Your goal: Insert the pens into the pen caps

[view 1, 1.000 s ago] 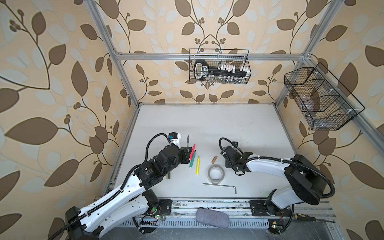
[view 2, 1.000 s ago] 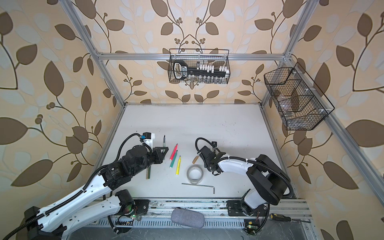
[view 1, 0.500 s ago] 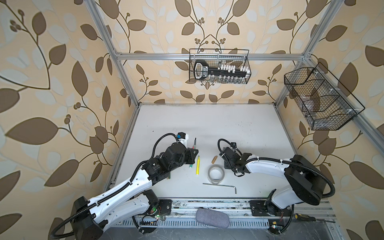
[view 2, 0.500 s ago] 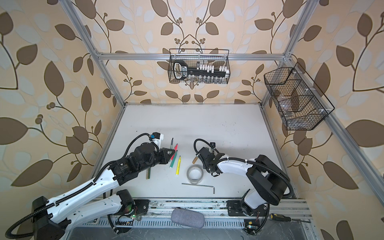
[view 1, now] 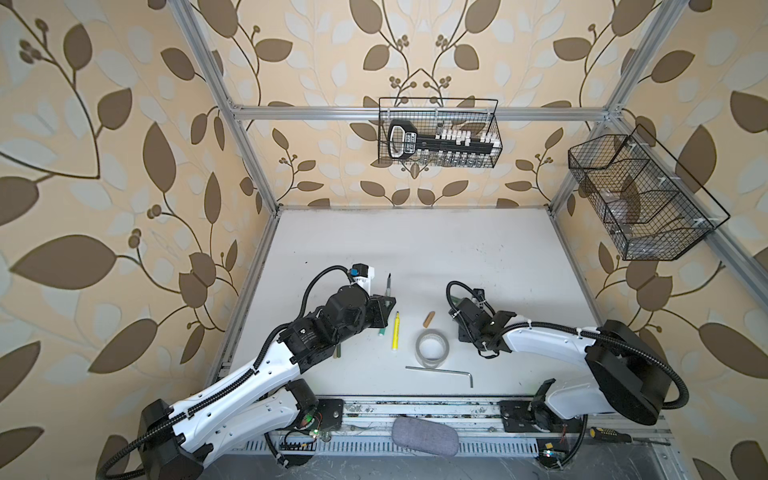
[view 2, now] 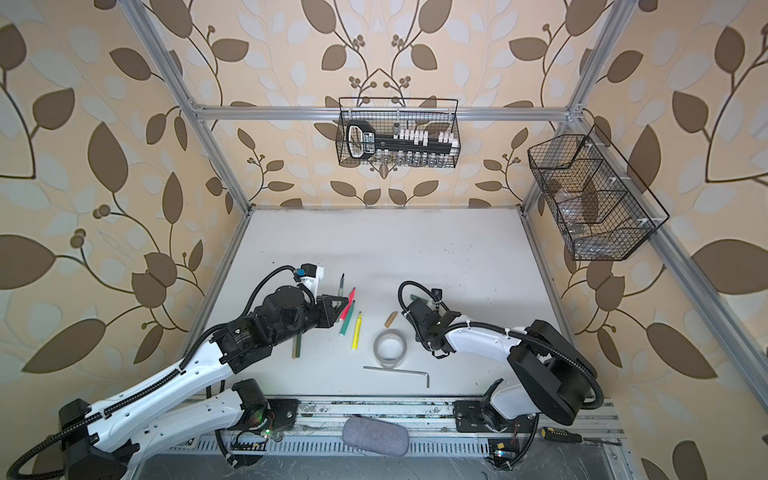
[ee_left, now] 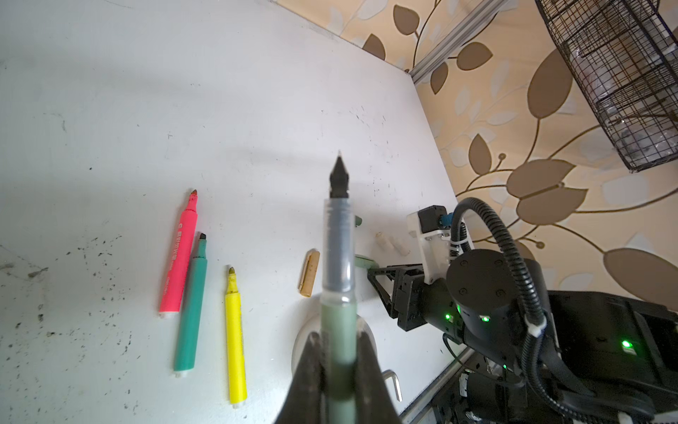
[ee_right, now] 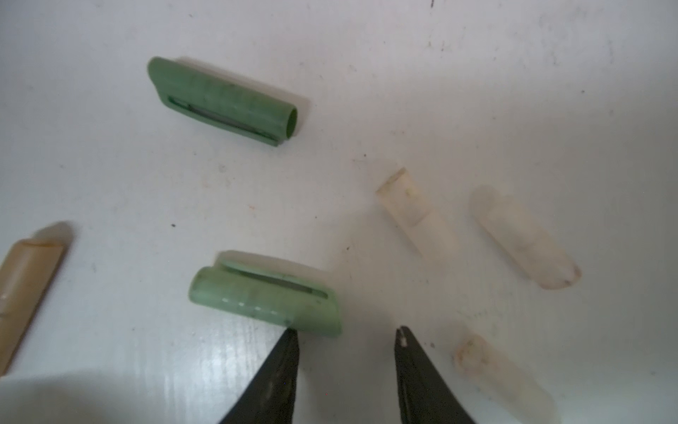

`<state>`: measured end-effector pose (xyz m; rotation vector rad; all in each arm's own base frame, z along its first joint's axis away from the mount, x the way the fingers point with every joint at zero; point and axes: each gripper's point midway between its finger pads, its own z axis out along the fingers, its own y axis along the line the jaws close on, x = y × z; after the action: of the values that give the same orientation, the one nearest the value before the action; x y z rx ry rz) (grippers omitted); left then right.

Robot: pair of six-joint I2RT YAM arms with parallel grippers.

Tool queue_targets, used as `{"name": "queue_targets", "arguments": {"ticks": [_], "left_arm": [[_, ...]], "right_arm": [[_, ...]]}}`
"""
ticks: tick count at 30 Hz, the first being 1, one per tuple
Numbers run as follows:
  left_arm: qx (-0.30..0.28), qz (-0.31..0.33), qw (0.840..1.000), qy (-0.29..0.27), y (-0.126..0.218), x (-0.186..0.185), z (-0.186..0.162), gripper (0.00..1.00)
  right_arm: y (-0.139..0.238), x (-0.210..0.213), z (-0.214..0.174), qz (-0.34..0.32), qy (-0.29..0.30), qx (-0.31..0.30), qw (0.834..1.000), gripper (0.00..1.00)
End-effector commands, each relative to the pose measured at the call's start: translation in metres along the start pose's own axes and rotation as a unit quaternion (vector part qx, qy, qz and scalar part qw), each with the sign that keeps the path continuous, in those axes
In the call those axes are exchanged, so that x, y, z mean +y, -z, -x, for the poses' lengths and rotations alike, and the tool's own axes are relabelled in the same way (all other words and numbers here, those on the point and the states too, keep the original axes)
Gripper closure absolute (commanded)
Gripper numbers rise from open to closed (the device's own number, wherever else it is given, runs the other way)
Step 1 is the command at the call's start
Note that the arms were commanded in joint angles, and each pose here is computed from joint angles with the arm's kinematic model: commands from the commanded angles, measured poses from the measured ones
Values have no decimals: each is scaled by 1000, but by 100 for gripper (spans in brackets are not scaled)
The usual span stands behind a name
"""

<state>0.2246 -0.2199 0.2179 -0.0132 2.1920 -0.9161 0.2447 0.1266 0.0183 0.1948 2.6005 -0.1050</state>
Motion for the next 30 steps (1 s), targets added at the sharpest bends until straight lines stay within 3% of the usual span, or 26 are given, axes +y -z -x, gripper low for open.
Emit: {"name": "queue_targets", "arguments": {"ticks": [1,15,25,30], "left_arm": [[-22,-30,999,0,11,-19,17,100],[-24,-29,999,0,12,-18,17,100],[-43,-14,999,23,15,-10,21,100],[-34,-71,997,28,17,-27,16,100]], "right_arm": [[-7,-19,-16,-24,10,30,999,57],[-29,9,3,1,-8,42,999,61],[18,1,31,30,-39,-10,999,59],[33,20,35,103,-50,-13,993,57]]}}
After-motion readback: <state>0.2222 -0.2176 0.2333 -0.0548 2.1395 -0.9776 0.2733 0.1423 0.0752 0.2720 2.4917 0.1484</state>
